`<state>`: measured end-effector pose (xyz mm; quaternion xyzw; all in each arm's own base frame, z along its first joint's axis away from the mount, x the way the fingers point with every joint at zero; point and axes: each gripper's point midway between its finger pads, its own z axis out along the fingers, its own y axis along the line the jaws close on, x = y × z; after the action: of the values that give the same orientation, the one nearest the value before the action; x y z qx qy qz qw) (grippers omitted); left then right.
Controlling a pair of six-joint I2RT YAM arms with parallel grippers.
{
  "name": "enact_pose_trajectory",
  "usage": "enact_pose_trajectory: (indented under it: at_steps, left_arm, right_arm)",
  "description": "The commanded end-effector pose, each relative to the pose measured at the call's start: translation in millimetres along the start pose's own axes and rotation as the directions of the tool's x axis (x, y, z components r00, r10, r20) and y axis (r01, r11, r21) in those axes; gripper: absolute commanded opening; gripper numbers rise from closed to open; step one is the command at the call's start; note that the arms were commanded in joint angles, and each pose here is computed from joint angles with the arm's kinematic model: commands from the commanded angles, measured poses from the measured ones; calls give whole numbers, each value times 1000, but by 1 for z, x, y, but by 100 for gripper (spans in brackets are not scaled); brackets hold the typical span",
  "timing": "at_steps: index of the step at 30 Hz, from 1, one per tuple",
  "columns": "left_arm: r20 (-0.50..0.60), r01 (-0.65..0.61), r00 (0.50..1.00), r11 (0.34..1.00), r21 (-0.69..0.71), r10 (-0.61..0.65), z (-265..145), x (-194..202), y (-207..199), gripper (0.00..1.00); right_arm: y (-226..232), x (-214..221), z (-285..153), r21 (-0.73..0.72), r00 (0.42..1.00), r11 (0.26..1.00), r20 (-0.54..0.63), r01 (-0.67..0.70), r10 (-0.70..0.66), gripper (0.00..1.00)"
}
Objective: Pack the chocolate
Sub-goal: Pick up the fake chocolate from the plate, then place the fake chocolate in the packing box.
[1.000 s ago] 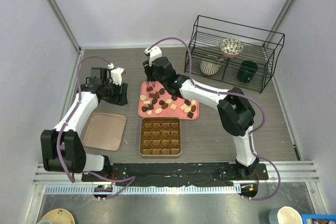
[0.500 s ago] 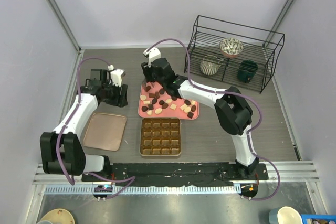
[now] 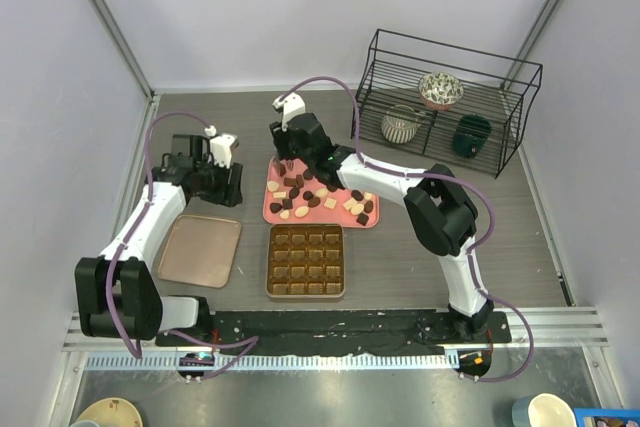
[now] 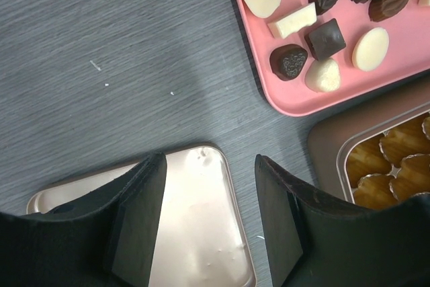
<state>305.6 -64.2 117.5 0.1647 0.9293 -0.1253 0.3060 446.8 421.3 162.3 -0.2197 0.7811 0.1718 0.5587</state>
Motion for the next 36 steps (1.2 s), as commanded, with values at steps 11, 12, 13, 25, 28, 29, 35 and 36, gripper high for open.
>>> enact_pose_trajectory:
  at_steps: [11, 12, 13, 25, 28, 29, 35, 36]
  left_arm:
    - [46, -28, 999, 999, -28, 29, -6, -2, 4, 58]
    - [47, -27, 999, 999, -25, 28, -6, -2, 3, 58]
    - [44, -24, 999, 999, -23, 25, -8, -2, 2, 58]
    - [33, -24, 999, 1000, -17, 24, -27, 2, -5, 59]
    - [18, -21, 1000, 1000, 5, 21, -29, 10, -11, 58]
    - [16, -22, 1000, 1000, 12, 22, -29, 12, -12, 58]
    - [1, -32, 999, 999, 29, 32, -32, 23, -17, 58]
    - [-1, -35, 999, 999, 33, 35, -34, 24, -18, 58]
  right_arm:
    - [-4, -39, -18, 17, 998, 1000, 66, -15, 14, 20]
    - [-4, -50, -23, 15, 997, 1000, 81, -12, 11, 18]
    - [-4, -54, -27, 18, 996, 1000, 87, 2, -4, 18]
    - [35, -80, -148, -52, 987, 998, 157, 19, -10, 16]
    - [51, -69, -182, -113, 988, 994, 152, -6, 23, 16]
    - [53, -74, -196, -128, 986, 992, 164, -17, 39, 16]
    - [84, -46, -225, -219, 991, 975, 118, -31, 58, 17]
    - [87, -41, -223, -222, 993, 975, 106, -26, 51, 18]
